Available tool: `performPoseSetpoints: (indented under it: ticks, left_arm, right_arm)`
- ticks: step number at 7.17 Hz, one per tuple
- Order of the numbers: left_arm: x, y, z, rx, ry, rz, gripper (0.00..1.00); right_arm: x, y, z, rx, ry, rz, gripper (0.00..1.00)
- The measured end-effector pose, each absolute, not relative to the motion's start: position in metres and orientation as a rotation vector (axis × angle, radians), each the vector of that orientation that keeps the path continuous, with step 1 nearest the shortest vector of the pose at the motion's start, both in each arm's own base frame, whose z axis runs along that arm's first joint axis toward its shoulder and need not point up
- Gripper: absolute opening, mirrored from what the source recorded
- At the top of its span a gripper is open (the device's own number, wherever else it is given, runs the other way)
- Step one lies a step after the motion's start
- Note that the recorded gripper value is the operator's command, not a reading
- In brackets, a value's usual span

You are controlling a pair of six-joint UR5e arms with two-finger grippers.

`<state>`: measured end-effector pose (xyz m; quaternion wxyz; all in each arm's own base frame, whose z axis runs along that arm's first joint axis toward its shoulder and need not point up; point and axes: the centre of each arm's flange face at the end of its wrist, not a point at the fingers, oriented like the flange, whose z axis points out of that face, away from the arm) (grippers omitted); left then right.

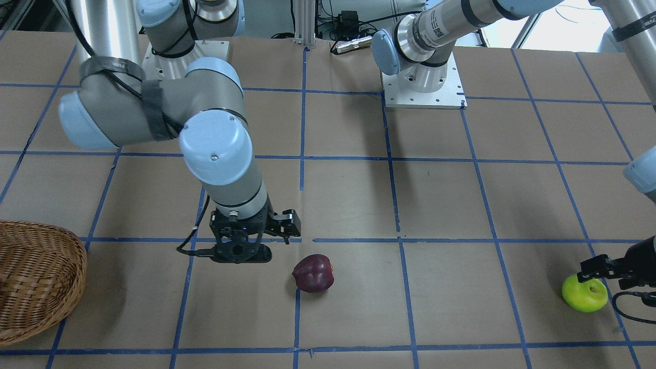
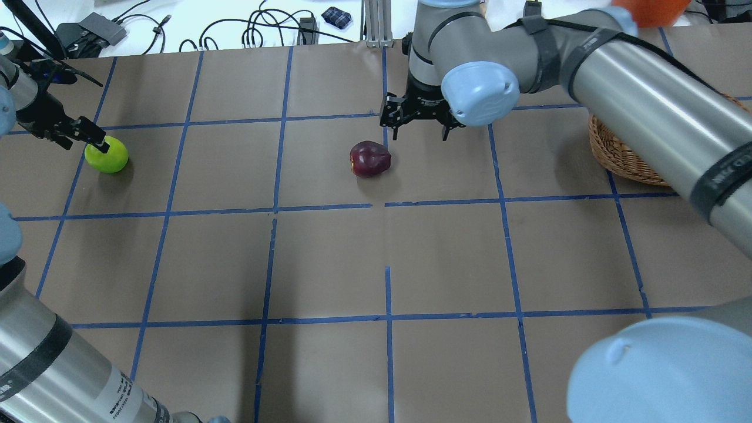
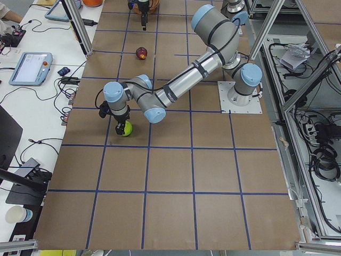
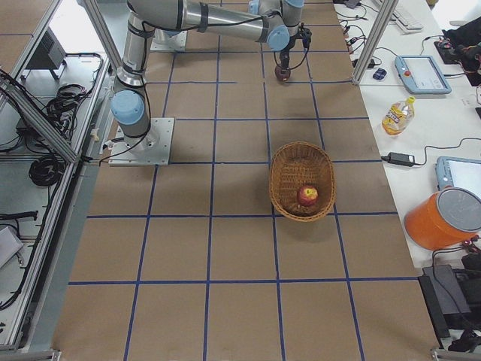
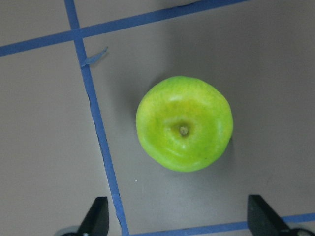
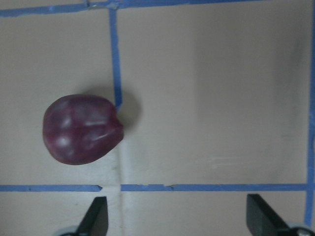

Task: Put all apples into basket
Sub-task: 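Grasp the dark apple with the right gripper while the left grasps the green apple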

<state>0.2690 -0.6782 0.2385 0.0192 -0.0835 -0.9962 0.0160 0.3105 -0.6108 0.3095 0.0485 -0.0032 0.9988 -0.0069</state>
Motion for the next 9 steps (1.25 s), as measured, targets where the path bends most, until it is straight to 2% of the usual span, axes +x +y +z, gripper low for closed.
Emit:
performPoseSetpoints:
  ticks: [4,5,6,7,9]
  left_arm:
    - [0.270,-0.684,0.210,-0.236,-3.050,0.042,1.00]
    - [0.270,-0.685,0.203,-0.234,-3.046,0.038,0.90]
    - [0.270,-0.685,0.198,-0.233,-3.044,0.037,0.61]
    - [0.270,-0.686,0.199,-0.237,-3.046,0.041,0.55]
    - [0.258,-0.687,0.224,-0.264,-3.059,0.049,0.55]
  right_arm:
    - [0.362,-0.625,0.251,-0.083,2.947,-0.009,1.00]
    - [0.365,-0.631,0.244,-0.085,2.940,-0.005,1.00]
    - [0.366,-0.634,0.238,-0.085,2.940,0.001,1.00]
    - [0.367,-0.636,0.233,-0.081,2.941,0.008,1.00]
    - [0.367,-0.638,0.223,-0.082,2.947,0.020,1.00]
